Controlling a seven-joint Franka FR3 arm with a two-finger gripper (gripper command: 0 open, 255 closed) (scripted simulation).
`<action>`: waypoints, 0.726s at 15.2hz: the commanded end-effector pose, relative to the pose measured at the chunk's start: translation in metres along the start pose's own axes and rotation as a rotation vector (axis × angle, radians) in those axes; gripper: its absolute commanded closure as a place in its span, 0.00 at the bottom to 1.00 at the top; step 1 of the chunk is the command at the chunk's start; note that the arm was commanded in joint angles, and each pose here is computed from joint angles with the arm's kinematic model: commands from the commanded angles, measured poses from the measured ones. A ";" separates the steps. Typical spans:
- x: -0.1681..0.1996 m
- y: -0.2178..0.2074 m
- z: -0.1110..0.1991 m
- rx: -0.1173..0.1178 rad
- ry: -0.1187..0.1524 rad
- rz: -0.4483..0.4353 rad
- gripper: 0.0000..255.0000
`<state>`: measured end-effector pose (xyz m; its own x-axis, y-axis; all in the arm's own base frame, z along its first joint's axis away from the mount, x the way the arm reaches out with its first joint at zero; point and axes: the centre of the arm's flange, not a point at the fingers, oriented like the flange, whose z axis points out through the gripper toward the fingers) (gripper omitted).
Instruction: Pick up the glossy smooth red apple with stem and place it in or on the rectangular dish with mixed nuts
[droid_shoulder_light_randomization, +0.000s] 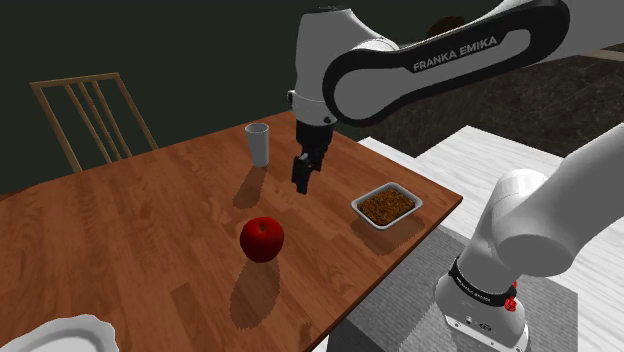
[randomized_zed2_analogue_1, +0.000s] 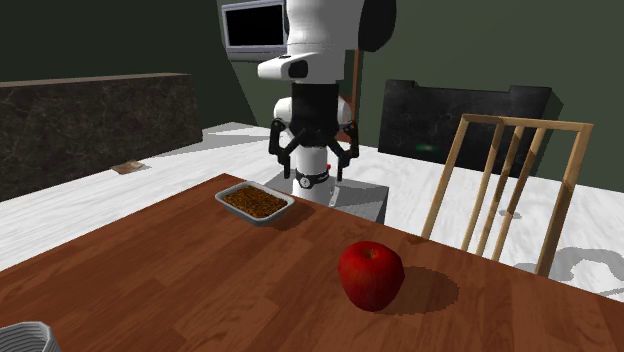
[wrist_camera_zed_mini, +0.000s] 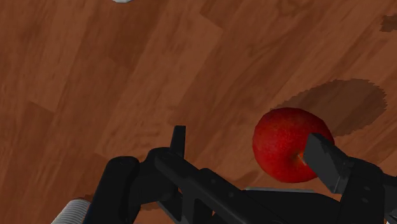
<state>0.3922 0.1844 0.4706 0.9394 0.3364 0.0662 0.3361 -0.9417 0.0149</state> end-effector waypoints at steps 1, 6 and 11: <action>0.013 -0.018 0.008 0.012 0.014 -0.032 0.00; 0.042 -0.065 0.029 0.039 0.046 -0.111 0.00; 0.058 -0.093 0.050 0.054 0.064 -0.154 0.00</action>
<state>0.4171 0.2889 0.4281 0.8725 0.4714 0.1288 0.4778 -0.8782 -0.0228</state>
